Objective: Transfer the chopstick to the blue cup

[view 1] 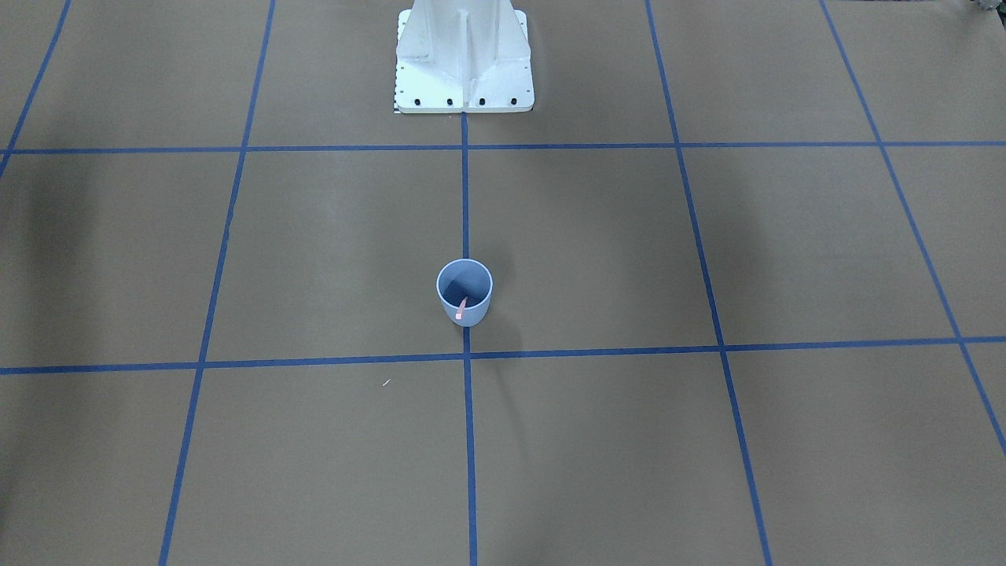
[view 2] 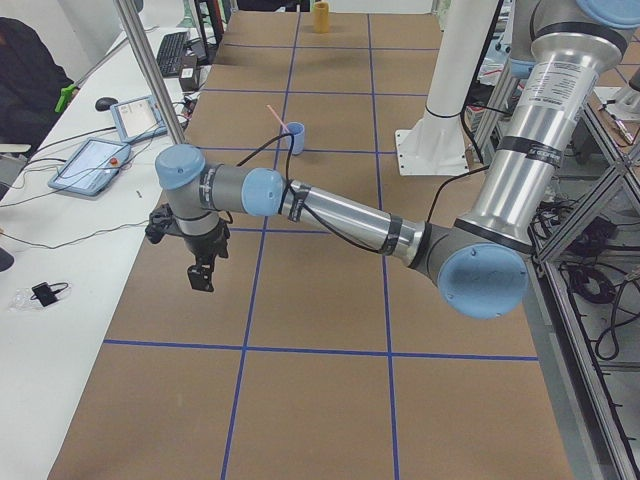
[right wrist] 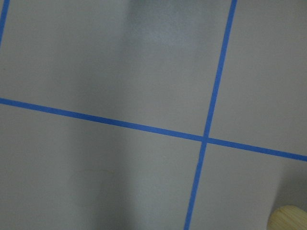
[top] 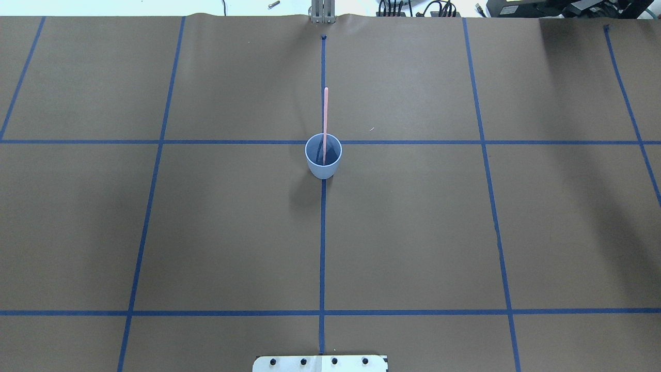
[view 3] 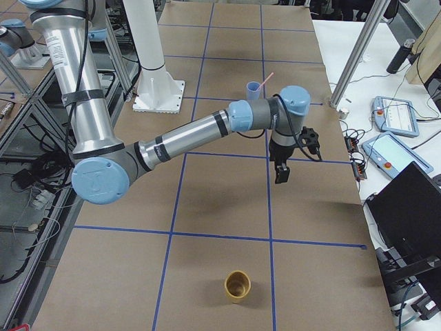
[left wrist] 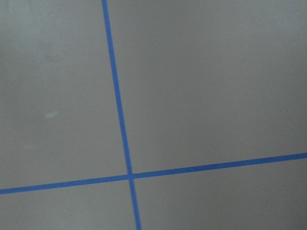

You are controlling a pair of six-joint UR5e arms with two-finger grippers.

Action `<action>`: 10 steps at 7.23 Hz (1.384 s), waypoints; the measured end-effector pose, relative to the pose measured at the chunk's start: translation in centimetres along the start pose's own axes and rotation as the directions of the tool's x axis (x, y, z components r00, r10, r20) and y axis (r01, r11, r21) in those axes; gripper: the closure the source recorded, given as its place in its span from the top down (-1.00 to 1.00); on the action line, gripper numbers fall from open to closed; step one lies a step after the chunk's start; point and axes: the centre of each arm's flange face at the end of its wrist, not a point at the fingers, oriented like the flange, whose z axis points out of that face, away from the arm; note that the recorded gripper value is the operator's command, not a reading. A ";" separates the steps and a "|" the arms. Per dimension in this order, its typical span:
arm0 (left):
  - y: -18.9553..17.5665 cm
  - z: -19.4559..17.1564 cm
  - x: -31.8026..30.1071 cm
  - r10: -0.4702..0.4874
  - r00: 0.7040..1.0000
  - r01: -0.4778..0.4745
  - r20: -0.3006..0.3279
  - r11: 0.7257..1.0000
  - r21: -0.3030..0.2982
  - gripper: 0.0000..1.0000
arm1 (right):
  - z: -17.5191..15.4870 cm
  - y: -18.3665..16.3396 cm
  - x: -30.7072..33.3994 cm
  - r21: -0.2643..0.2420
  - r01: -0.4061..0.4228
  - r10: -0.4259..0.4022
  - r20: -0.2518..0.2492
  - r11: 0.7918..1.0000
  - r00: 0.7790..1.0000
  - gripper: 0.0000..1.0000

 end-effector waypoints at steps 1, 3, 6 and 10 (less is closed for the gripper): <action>1.7 0.0 -2.9 -0.033 0.999 0.033 -0.014 0.999 0.001 0.97 | 1.6 1.8 2.1 -0.013 -0.009 0.009 -0.004 1.000 1.000 1.00; 6.8 1.7 -8.1 -0.033 0.999 0.034 -0.023 0.997 0.066 0.97 | 4.3 4.0 6.8 -0.029 -0.073 0.073 -0.005 0.997 0.997 1.00; 10.4 4.6 -10.9 0.012 1.000 -0.011 -0.001 0.992 0.125 0.97 | 4.3 5.9 10.6 -0.023 -0.160 0.160 0.001 0.987 0.987 1.00; 7.6 5.8 -4.2 -0.041 0.999 0.041 -0.003 0.993 0.107 0.97 | 4.5 6.8 11.3 -0.027 -0.180 0.180 0.003 0.983 0.984 1.00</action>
